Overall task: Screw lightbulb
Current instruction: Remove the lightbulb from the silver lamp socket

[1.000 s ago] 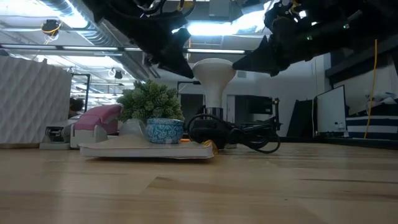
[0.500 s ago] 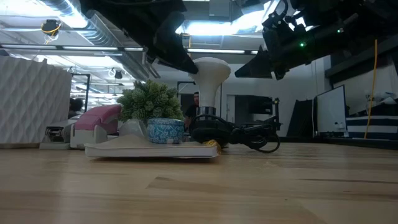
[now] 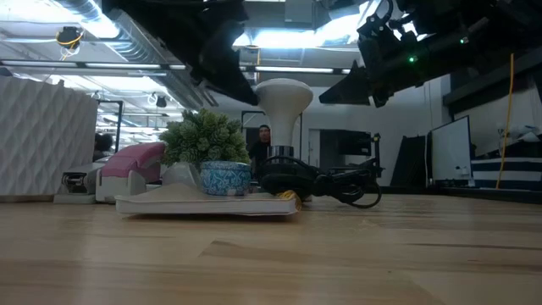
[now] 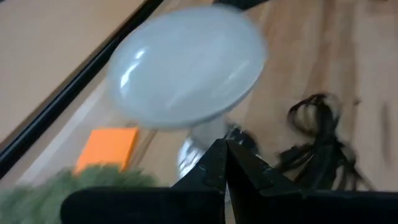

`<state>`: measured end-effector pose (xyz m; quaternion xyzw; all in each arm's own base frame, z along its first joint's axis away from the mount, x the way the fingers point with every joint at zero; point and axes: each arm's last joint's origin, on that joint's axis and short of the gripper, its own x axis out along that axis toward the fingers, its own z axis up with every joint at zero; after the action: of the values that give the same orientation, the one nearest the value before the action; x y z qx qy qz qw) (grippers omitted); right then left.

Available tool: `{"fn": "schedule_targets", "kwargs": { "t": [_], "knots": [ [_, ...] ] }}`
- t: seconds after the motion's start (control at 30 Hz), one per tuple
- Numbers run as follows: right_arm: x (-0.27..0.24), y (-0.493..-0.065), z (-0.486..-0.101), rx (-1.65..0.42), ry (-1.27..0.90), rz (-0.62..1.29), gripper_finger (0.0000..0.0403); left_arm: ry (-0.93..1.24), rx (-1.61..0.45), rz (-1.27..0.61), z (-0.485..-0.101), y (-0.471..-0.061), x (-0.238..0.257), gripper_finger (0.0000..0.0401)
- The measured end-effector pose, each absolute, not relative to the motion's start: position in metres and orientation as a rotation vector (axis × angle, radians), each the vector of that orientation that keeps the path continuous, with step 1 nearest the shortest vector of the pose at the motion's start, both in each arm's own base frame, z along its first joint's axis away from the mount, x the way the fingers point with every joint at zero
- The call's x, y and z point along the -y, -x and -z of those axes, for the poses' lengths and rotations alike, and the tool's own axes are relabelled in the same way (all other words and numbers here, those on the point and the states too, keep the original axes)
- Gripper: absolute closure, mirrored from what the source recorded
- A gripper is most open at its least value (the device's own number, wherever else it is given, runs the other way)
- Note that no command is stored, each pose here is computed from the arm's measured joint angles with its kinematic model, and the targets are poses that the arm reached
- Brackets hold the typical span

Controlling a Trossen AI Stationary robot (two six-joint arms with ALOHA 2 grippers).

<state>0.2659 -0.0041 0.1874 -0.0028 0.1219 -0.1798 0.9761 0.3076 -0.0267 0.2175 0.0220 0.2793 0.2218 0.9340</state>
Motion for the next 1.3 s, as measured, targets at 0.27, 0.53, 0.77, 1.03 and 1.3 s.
{"fn": "schedule_targets", "kwargs": {
  "t": [0.27, 0.53, 0.77, 1.03, 1.3],
  "knots": [
    [0.003, -0.266, -0.188, -0.245, 0.004, 0.34, 0.0391, -0.03, -0.611, -0.561, -0.219, -0.295, 0.029, 0.0401],
    [0.0, -0.265, -0.193, -0.225, -0.013, 0.22, 0.0391, -0.055, -0.564, -0.677, -0.222, -0.295, 0.023, 0.0401],
    [-0.004, -0.264, -0.199, -0.201, -0.04, 0.071, 0.0391, -0.028, -0.534, -0.718, -0.224, -0.297, 0.012, 0.0401],
    [-0.007, -0.267, -0.192, -0.22, -0.049, -0.007, 0.0391, -0.002, -0.493, -0.76, -0.228, -0.3, -0.003, 0.0401],
    [-0.007, -0.275, -0.19, -0.147, -0.042, -0.003, 0.0391, -0.002, -0.465, -0.725, -0.232, -0.304, -0.01, 0.0401]
  ]
}}
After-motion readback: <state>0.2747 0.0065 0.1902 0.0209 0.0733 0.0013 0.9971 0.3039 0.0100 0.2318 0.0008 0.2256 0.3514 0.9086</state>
